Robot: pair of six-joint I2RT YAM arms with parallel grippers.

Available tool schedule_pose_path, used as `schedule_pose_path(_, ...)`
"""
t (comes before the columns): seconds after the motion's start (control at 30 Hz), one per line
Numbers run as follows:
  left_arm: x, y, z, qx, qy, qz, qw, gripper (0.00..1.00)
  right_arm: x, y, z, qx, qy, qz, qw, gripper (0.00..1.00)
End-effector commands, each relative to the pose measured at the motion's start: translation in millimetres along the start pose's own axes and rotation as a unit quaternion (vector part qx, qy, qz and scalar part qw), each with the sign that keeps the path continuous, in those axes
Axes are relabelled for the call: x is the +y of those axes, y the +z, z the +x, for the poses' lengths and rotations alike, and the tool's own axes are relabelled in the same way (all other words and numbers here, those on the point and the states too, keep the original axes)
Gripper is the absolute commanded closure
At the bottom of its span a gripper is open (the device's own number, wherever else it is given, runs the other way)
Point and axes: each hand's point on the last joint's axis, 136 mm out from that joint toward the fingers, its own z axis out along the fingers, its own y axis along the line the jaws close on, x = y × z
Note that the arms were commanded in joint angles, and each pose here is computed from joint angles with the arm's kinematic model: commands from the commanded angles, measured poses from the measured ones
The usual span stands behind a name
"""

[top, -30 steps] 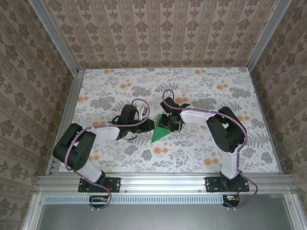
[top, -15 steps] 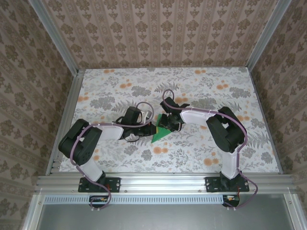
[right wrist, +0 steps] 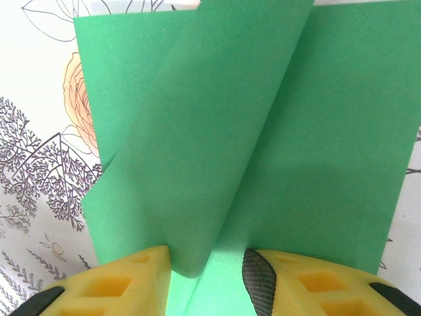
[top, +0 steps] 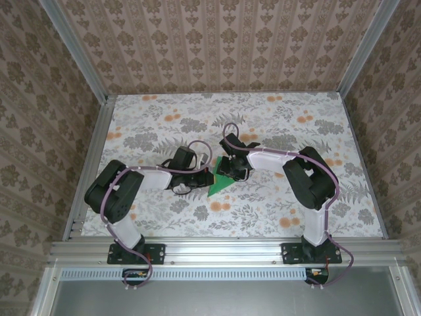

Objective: Fold a paper plane with a square sheet of paper (pick it up from the middle)
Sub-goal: Fourth fold the wing at the center of the table.

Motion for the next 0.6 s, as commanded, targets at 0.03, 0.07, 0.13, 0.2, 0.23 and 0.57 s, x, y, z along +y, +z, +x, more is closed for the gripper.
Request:
schedule_pose_path(0.03, 9, 1, -1, 0.006, -0.002, -0.020, 1.000, 0.98, -97, 41, 47, 0.069, 0.021, 0.168, 0.983, 0.58)
schedule_pose_path(0.07, 11, 1, -1, 0.007, -0.004, -0.024, 1.000, 0.98, -96, 41, 47, 0.068, 0.021, 0.168, 0.983, 0.58)
schedule_pose_path(0.13, 14, 2, 0, 0.009, -0.007, -0.029, 1.000, 0.98, -97, 41, 47, 0.068, 0.021, 0.169, 0.983, 0.58)
schedule_pose_path(0.2, 15, 2, -1, 0.009, -0.010, -0.029, 0.999, 0.98, -97, 41, 47, 0.069, 0.020, 0.169, 0.983, 0.58)
schedule_pose_path(0.23, 16, 3, -1, 0.010, -0.010, -0.031, 0.999, 0.98, -98, 41, 47, 0.069, 0.020, 0.171, 0.983, 0.58)
schedule_pose_path(0.57, 21, 5, 3, 0.019, -0.019, -0.039, 0.999, 0.99, -98, 41, 47, 0.070, 0.019, 0.171, 0.983, 0.59)
